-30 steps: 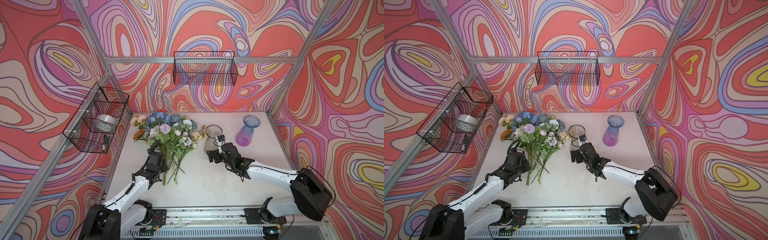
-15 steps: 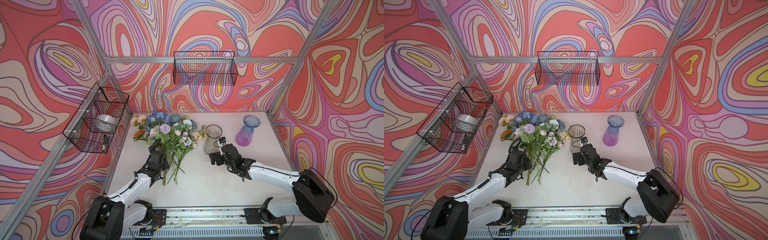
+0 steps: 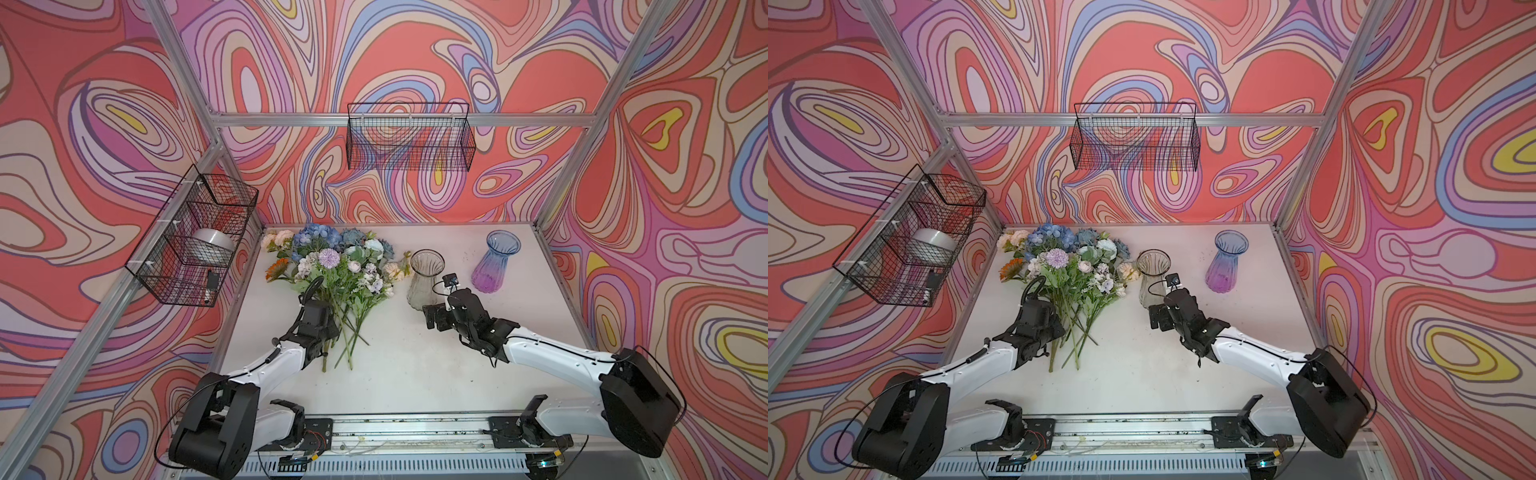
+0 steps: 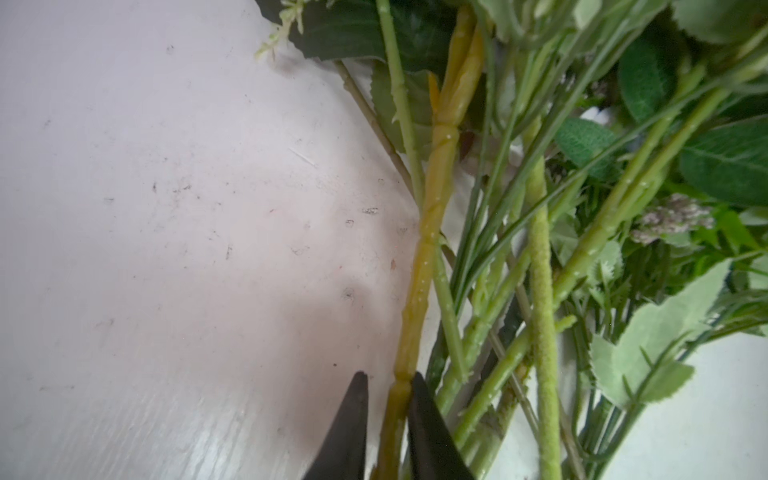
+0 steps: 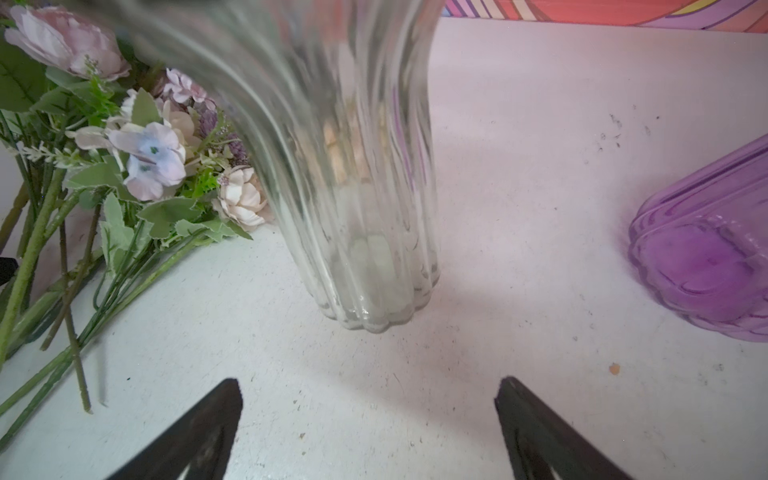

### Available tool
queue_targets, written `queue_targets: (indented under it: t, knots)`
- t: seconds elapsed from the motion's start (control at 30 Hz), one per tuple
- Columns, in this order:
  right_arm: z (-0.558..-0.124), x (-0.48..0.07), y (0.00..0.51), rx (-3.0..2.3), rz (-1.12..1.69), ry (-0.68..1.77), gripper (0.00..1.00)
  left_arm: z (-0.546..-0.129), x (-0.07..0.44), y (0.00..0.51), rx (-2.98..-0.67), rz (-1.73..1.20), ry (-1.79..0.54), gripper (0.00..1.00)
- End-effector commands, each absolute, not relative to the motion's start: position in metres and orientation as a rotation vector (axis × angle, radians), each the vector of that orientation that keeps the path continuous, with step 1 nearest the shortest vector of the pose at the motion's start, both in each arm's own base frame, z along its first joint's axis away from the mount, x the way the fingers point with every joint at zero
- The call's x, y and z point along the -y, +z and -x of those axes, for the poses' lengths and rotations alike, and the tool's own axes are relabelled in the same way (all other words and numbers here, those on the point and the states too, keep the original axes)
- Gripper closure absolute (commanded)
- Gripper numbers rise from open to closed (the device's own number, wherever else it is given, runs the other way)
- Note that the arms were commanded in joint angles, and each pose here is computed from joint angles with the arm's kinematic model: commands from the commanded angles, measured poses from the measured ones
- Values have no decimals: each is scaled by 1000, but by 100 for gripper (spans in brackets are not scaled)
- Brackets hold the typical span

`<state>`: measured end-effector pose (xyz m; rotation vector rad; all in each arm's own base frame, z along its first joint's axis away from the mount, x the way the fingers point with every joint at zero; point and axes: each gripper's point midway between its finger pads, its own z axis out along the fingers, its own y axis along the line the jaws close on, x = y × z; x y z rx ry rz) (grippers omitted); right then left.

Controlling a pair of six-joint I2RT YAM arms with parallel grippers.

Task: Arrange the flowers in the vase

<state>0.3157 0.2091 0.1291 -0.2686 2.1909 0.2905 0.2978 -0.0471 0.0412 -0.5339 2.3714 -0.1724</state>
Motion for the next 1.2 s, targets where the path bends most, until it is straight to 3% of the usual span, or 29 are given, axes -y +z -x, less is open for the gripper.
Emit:
queue_targets:
  t: [0.0,0.07,0.33,0.8,1.03,1.17]
  knots:
    - [-315,-205,138,-2169,274,261,2,-303,47,53,-2343,536,-185,95]
    - [-316,-203,140,-2161,277,244,2,-304,47,65,-2326,526,-193,100]
    - [-324,-201,150,-2123,264,208,2,-306,58,111,-2231,430,-229,100]
    - [-328,-190,174,-2057,233,152,2,-347,103,223,-1864,225,-357,100]
    - [-327,-182,195,-2011,228,125,2,-355,145,213,-1903,14,-491,100]
    - [-326,-179,206,-1985,224,121,2,-353,148,195,-1940,36,-510,100]
